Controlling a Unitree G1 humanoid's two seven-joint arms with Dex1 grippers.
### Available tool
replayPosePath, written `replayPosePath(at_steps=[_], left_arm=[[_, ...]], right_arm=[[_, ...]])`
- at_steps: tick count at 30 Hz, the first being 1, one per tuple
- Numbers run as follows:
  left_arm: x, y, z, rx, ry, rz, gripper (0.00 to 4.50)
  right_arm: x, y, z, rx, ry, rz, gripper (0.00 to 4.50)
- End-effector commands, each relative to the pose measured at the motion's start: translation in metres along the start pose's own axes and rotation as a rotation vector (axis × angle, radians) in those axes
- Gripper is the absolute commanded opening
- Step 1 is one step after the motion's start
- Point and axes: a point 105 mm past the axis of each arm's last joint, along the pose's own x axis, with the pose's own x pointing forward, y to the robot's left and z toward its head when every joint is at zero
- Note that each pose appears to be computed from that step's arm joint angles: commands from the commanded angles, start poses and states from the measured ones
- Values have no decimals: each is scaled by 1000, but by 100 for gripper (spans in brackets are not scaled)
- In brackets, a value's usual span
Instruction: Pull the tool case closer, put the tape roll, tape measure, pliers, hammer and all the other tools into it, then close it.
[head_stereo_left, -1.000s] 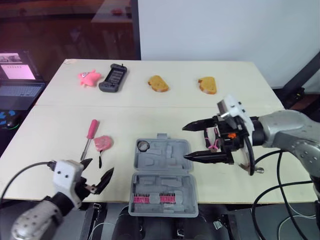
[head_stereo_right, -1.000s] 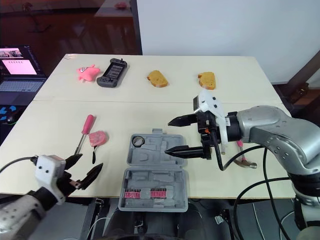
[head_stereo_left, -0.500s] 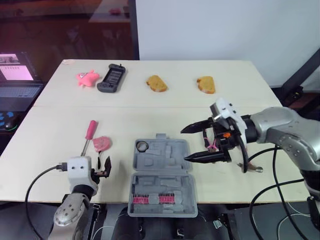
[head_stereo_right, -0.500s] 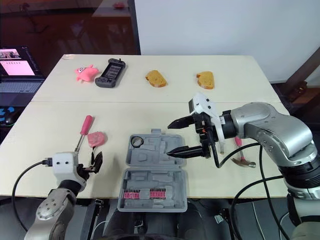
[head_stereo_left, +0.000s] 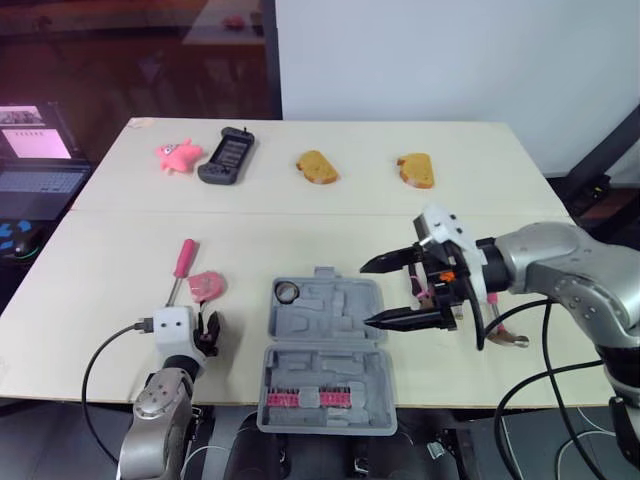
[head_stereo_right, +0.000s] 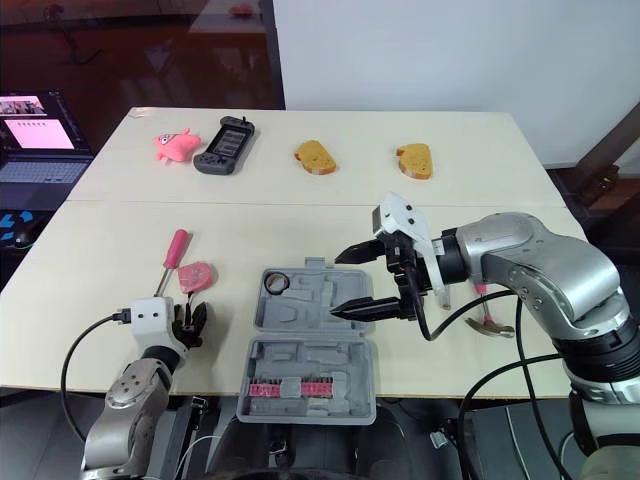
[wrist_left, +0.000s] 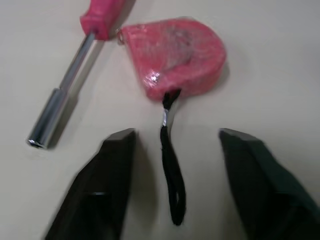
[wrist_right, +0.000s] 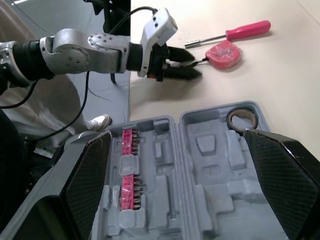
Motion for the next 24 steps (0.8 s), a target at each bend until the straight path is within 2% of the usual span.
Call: replayPosePath(at_steps=[1, 6, 10, 13, 17, 24], left_arm=[[4, -6, 0, 3, -9, -11, 279], [9, -12, 2, -15, -25, -18, 279], [15, -5, 0, -43, -29, 15, 279], [16, -5, 0, -45, -35, 13, 192], [16, -7, 2, -62, -46, 2, 2], [9, -19, -1, -79, -31, -70, 2]], right_arm=[[-4, 5, 6, -42, 5, -15, 450], [-6, 4, 6, -43, 10, -34, 450], [-6, 1, 4, -51, 24, -55, 450], [-6, -3, 1, -61, 40, -74, 450], [-6, -6, -1, -66, 51, -89, 450], [-6, -8, -3, -66, 50, -97, 450]])
